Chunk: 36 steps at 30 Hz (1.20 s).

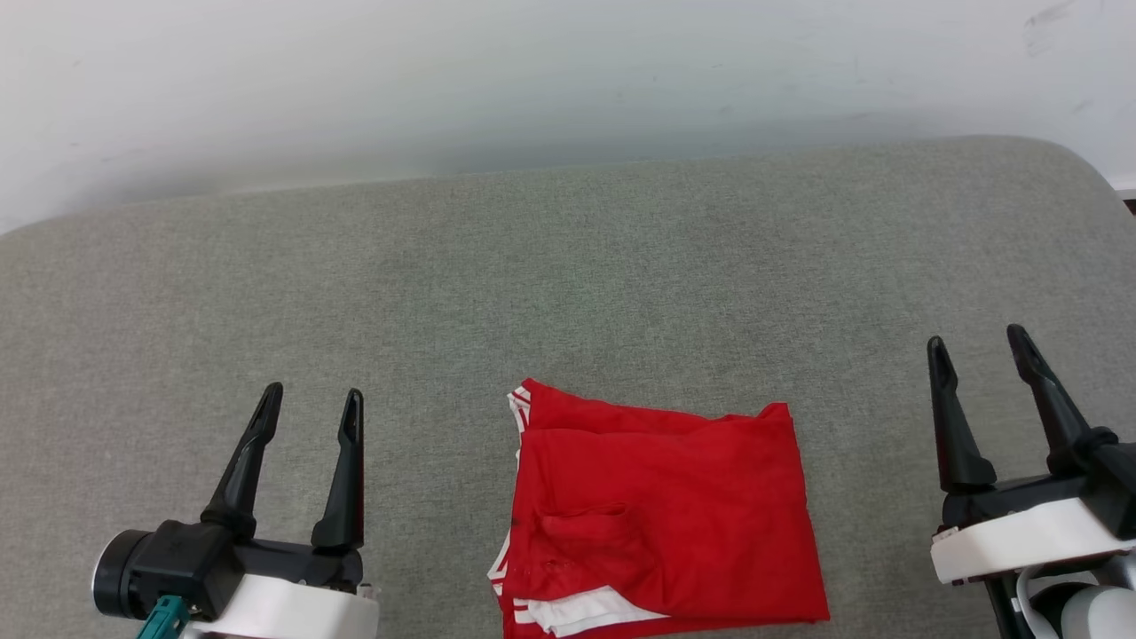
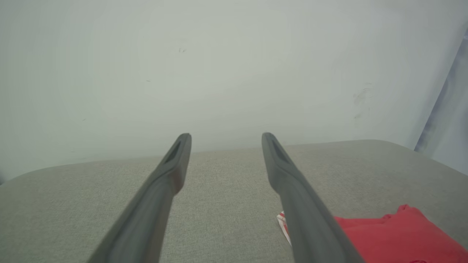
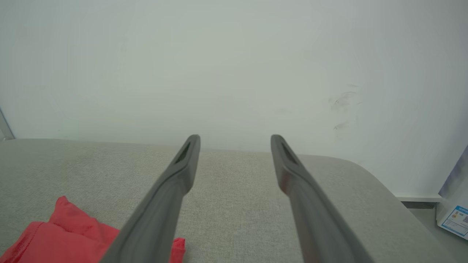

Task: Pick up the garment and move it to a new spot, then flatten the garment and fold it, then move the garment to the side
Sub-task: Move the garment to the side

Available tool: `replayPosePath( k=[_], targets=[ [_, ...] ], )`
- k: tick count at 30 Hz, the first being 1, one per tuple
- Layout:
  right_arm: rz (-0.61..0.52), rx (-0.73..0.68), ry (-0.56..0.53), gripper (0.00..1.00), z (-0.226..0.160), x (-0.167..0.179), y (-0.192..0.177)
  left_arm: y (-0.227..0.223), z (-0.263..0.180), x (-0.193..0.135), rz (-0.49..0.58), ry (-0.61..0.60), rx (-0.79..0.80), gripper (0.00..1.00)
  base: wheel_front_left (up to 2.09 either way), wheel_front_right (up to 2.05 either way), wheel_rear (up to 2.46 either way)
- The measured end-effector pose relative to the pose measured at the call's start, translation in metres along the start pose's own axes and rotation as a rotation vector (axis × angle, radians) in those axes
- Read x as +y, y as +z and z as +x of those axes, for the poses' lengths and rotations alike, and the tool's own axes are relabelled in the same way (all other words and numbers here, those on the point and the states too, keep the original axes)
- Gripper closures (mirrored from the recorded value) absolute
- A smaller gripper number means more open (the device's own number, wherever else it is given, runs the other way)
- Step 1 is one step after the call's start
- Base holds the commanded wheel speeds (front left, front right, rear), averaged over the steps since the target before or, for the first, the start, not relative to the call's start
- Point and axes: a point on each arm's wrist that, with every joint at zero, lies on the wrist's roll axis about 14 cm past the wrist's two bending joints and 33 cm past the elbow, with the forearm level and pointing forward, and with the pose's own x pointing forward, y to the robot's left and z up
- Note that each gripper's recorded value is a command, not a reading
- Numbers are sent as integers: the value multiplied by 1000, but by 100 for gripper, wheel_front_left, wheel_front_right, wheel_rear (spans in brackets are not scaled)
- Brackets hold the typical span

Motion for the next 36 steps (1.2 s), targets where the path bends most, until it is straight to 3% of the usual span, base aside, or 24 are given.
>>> replayPosePath(
  k=[5, 13, 24, 36],
  targets=[
    [15, 76, 35, 0, -1, 8, -12, -1, -1, 1, 0, 1, 6, 0, 0, 0, 0],
    [89, 484, 185, 0, -19, 41, -67, -8, -2, 4, 0, 6, 26, 0, 0, 0, 0],
    [150, 951, 257, 0, -52, 62, -116, -17, 0, 8, 0, 12, 51, 0, 0, 0, 0],
    [165, 1208, 338, 0, -59, 105, -178, -27, -6, 30, 15, 81, 88, 0, 0, 0, 0]
  ],
)
